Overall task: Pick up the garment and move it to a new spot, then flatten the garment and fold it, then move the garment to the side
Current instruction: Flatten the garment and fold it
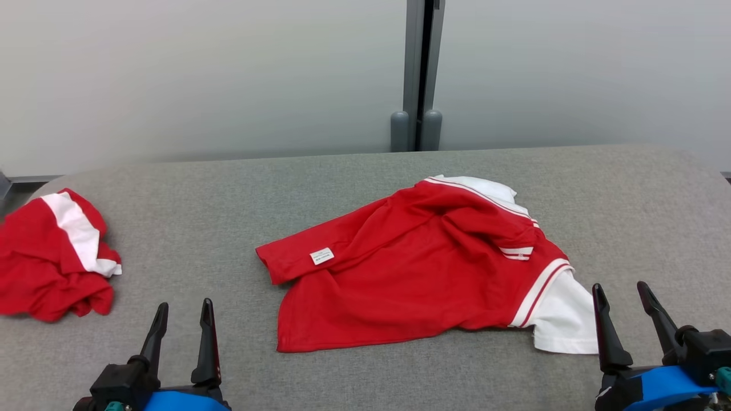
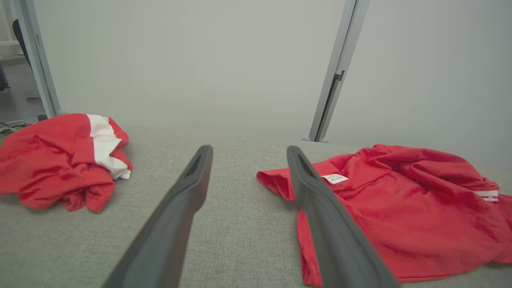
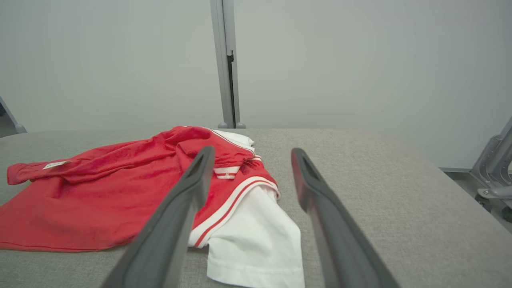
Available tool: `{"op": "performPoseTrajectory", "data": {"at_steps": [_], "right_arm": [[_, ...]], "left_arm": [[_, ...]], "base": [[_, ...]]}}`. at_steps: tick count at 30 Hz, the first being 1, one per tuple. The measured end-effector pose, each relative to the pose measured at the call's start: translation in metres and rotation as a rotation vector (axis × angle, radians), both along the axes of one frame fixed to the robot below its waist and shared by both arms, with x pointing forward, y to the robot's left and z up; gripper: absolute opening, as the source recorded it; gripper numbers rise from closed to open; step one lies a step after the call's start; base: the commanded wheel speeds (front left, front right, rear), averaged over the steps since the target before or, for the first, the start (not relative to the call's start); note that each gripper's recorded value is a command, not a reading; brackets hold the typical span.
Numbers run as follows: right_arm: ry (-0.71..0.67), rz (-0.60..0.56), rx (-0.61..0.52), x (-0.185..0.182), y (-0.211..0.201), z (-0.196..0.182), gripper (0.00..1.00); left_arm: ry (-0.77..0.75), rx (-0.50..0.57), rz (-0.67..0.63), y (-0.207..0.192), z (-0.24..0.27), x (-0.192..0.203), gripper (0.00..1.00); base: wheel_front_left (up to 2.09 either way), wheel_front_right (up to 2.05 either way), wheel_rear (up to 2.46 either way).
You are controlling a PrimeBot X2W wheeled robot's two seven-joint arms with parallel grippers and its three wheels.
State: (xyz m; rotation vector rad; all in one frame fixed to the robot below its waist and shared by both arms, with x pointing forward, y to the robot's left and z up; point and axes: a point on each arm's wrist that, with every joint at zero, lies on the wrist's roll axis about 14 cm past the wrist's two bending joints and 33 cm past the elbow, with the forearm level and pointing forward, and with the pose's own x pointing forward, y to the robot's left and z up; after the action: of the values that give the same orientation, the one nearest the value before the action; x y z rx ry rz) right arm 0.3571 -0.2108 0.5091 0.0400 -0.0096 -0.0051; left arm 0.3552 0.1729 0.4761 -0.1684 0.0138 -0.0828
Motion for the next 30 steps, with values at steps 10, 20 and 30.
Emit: {"op": "performPoseTrajectory", "data": {"at_steps": [10, 20, 30], "right_arm": [[0.01, 0.02, 0.022, 0.002, 0.006, -0.004, 1.0], [0.019, 0.01, 0.032, 0.002, 0.005, -0.007, 1.0], [0.162, 0.002, 0.056, 0.009, 0.001, -0.032, 1.0]], "left_arm": [[0.02, 0.001, 0.019, 0.006, -0.007, -0.01, 1.0], [0.041, 0.007, 0.008, 0.003, -0.013, -0.011, 1.0], [0.187, -0.01, -0.106, -0.034, -0.045, -0.005, 1.0]], "base": [[0.0, 0.0, 0.0], [0.0, 0.0, 0.0], [0.0, 0.0, 0.0]]}}
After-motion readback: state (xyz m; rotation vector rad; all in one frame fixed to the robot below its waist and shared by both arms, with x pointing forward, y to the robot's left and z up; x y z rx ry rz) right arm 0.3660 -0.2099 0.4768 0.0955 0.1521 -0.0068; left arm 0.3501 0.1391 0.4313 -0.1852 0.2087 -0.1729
